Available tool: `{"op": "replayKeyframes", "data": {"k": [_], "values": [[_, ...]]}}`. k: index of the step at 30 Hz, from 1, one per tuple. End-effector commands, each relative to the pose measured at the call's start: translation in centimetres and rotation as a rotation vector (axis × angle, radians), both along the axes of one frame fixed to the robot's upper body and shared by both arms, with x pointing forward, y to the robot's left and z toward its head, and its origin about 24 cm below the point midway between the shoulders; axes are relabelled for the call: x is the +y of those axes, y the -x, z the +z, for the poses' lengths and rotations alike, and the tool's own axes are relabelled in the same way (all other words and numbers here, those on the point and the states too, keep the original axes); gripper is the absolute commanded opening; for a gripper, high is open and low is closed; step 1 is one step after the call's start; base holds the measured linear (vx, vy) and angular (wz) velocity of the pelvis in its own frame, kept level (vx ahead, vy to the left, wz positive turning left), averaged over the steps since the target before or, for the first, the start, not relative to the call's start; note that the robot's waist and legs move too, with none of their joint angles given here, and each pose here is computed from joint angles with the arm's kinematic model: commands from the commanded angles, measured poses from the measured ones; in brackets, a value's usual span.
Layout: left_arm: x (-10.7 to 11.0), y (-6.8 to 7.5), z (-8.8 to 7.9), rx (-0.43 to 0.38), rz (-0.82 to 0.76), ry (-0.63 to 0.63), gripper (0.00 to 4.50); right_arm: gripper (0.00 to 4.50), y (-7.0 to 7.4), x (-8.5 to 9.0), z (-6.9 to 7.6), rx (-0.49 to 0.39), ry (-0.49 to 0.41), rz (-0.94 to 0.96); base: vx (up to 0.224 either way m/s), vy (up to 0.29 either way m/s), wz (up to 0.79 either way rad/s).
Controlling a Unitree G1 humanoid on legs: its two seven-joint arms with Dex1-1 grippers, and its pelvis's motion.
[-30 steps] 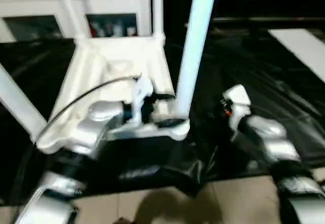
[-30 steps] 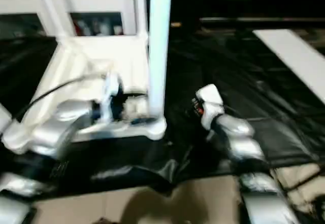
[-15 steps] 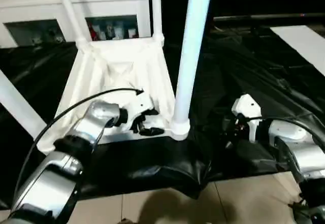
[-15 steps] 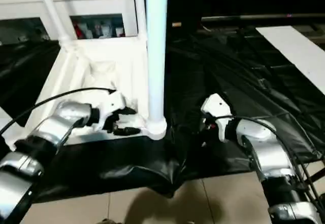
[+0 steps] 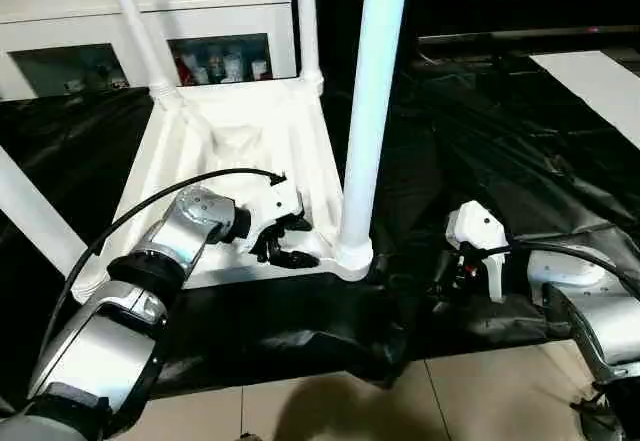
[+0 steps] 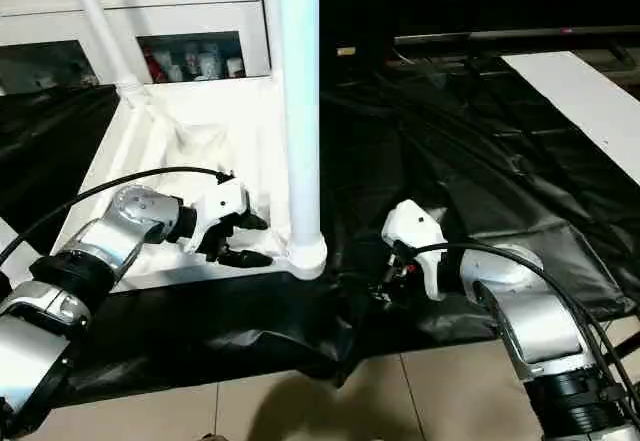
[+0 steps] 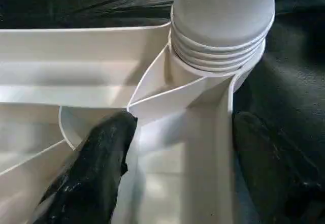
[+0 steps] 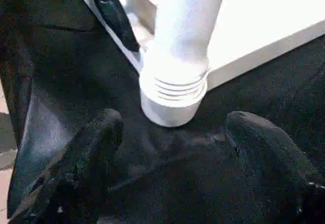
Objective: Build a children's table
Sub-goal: Rotate table base, then rotate leg to tighten
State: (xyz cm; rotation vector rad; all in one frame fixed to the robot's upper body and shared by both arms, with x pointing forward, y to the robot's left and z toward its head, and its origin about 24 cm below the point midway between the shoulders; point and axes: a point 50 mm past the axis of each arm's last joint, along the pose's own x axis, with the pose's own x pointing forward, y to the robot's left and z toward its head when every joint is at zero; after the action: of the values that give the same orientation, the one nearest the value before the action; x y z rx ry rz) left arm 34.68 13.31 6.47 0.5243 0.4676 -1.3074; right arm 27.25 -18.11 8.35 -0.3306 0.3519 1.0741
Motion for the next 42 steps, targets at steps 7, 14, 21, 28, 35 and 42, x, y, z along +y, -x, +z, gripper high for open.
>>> {"op": "replayKeyframes", "data": {"k": [7,14,21,28,35,42], "values": [[0.5,0.8,-0.5,0.010,0.018,0.051,3.03,3.63,0.2,0.3,0.2,-0.010,0.018,-0.012,0.000,0.000,0.00],[1.4,0.8,0.1,-0.044,0.057,0.056,2.75,3.63,0.0,0.2,0.1,-0.006,0.032,-0.022,0.000,0.000,0.00],[1.8,1.0,0.2,-0.025,0.077,0.074,3.20,3.63,-0.4,0.2,0.3,-0.015,0.039,-0.024,0.000,0.000,0.00],[2.0,1.2,-0.2,-0.007,0.061,0.028,3.26,3.63,-0.4,0.2,0.2,-0.013,0.044,-0.022,0.000,0.000,0.00],[2.1,1.5,-0.9,0.064,0.081,0.018,2.64,3.63,-0.4,0.1,0.1,-0.011,0.054,-0.024,0.000,0.000,0.00],[1.8,1.6,-1.1,0.064,0.084,0.052,2.12,3.63,-0.5,0.1,-0.1,-0.008,0.058,-0.023,0.000,0.000,0.00]]}}
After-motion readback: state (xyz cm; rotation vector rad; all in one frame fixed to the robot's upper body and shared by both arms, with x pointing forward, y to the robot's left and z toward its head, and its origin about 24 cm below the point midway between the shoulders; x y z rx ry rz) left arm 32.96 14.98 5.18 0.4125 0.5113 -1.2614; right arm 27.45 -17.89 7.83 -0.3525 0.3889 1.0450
